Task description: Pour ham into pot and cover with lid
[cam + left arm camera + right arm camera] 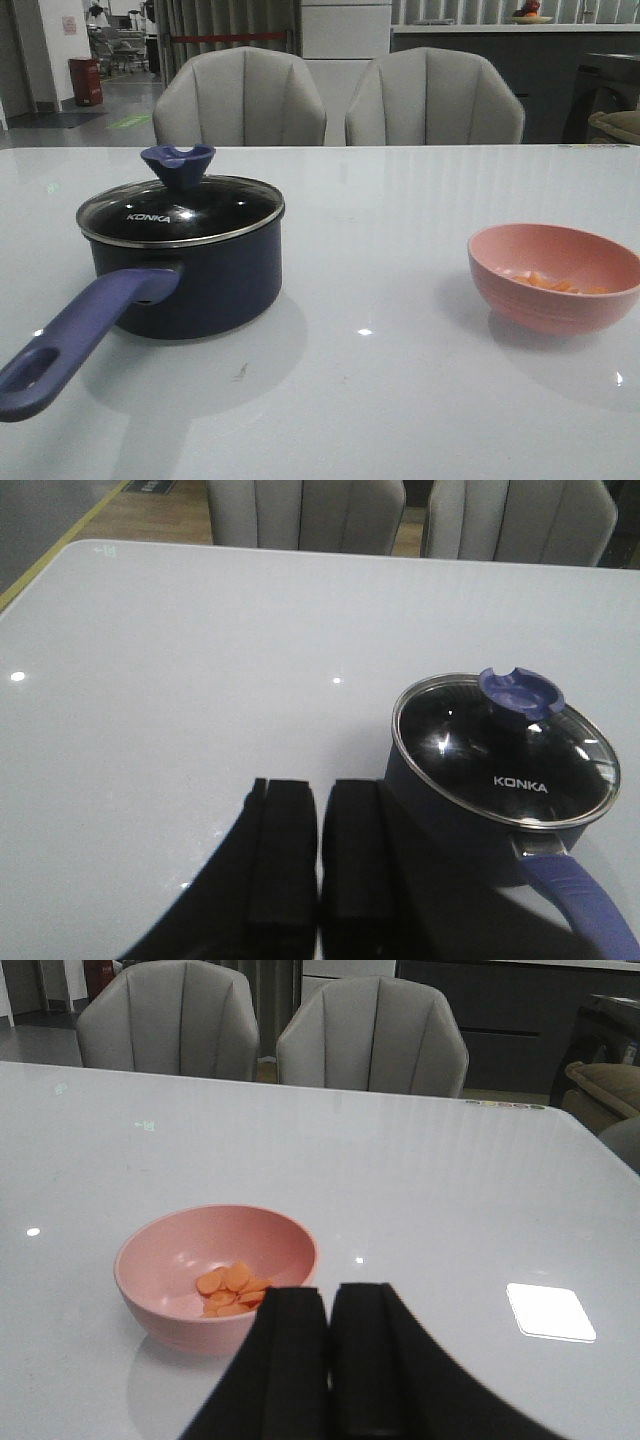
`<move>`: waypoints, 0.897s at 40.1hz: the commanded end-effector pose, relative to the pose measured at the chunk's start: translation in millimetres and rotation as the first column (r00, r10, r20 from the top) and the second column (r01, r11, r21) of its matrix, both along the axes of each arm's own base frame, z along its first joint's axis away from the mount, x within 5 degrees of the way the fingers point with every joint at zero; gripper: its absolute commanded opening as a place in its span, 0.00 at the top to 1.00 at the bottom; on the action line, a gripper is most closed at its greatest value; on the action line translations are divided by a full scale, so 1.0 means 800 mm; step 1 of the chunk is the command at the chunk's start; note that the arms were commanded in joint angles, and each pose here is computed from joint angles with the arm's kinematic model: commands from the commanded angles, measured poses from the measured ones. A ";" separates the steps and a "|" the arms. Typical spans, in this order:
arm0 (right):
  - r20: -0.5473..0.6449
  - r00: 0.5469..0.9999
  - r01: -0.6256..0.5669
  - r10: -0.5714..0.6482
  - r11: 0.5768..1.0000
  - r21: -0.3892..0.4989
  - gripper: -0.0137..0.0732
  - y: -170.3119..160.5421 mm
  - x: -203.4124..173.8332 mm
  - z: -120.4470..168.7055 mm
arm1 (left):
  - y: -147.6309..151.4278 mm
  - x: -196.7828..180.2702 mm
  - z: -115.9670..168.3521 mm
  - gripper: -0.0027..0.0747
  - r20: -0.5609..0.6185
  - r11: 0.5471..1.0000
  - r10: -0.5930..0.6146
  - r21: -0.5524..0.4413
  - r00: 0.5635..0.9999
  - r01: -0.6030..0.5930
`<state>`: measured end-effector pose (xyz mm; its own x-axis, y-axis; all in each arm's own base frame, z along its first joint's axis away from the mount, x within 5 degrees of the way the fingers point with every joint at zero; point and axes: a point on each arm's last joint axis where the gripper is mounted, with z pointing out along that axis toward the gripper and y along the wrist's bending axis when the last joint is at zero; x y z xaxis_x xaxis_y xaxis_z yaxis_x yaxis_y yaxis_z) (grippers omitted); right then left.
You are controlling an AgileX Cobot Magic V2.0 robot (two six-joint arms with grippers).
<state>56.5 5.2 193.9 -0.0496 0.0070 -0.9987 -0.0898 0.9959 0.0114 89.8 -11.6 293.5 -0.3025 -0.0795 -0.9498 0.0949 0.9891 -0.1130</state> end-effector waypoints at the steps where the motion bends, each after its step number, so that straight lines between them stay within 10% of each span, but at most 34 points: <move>1: 0.111 0.994 0.008 -0.007 1.000 -0.005 0.67 -0.001 -0.002 0.013 | 0.000 0.010 0.013 0.82 0.050 1.000 0.014 -0.025 0.999 -0.013; 7: 0.111 0.994 0.008 -0.007 1.000 -0.005 0.67 -0.001 -0.002 0.013 | 0.002 0.017 0.008 0.73 0.018 0.999 0.016 0.029 1.000 -0.016; 19: 0.111 0.994 0.008 -0.007 1.000 -0.005 0.67 -0.001 -0.002 0.013 | 0.002 0.020 0.005 0.22 -0.004 0.998 0.016 0.061 1.000 -0.016; 36: 0.111 0.994 0.008 -0.007 1.000 -0.005 0.67 -0.001 -0.002 0.013 | 0.001 0.032 0.026 0.21 0.035 1.000 0.019 0.015 0.999 -0.019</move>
